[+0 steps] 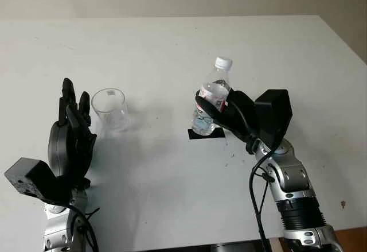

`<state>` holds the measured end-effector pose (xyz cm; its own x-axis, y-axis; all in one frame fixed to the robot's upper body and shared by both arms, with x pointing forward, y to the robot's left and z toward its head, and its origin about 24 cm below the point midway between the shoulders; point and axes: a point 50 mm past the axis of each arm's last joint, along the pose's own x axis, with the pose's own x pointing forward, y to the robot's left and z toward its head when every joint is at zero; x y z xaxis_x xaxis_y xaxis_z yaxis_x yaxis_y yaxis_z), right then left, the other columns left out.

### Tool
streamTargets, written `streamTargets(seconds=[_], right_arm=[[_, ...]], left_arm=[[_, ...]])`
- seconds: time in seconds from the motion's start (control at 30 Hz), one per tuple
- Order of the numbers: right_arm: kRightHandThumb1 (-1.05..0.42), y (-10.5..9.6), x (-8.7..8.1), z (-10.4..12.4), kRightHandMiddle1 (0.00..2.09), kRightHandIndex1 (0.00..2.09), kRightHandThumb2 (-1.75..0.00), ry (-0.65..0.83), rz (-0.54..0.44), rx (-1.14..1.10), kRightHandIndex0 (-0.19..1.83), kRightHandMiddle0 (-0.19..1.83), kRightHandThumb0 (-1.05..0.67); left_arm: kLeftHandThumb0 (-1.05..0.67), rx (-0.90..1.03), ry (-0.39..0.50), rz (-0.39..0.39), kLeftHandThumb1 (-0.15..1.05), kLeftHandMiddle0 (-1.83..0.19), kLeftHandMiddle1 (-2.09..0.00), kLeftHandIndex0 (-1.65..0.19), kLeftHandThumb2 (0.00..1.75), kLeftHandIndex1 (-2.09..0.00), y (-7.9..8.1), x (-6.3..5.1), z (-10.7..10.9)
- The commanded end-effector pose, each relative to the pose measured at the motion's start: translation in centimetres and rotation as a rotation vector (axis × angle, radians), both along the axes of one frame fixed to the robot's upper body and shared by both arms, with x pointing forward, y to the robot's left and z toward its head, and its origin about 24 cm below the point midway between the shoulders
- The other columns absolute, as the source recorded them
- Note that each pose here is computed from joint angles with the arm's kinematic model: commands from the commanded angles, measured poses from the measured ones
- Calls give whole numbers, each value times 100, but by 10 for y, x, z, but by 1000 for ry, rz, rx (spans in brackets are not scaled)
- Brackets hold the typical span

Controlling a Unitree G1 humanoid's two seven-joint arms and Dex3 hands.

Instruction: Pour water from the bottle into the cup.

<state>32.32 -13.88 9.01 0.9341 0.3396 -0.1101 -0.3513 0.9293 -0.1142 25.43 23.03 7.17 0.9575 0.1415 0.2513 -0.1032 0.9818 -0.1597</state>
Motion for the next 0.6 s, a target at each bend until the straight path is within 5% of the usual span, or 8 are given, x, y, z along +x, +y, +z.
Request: streamTargets(seconds=[0.0,0.57], right_arm=[[-105,-2,0,0,209,209,-41,-15,5,-11,22,-19,-44],[-105,-8,4,0,209,209,-41,-122,22,-154,21,-9,-43]], left_arm=[[-85,7,-10,0,105,19,-30,11,78,0,2,-2,2],[-85,0,-4,0,105,19,-30,11,78,0,1,-1,1]])
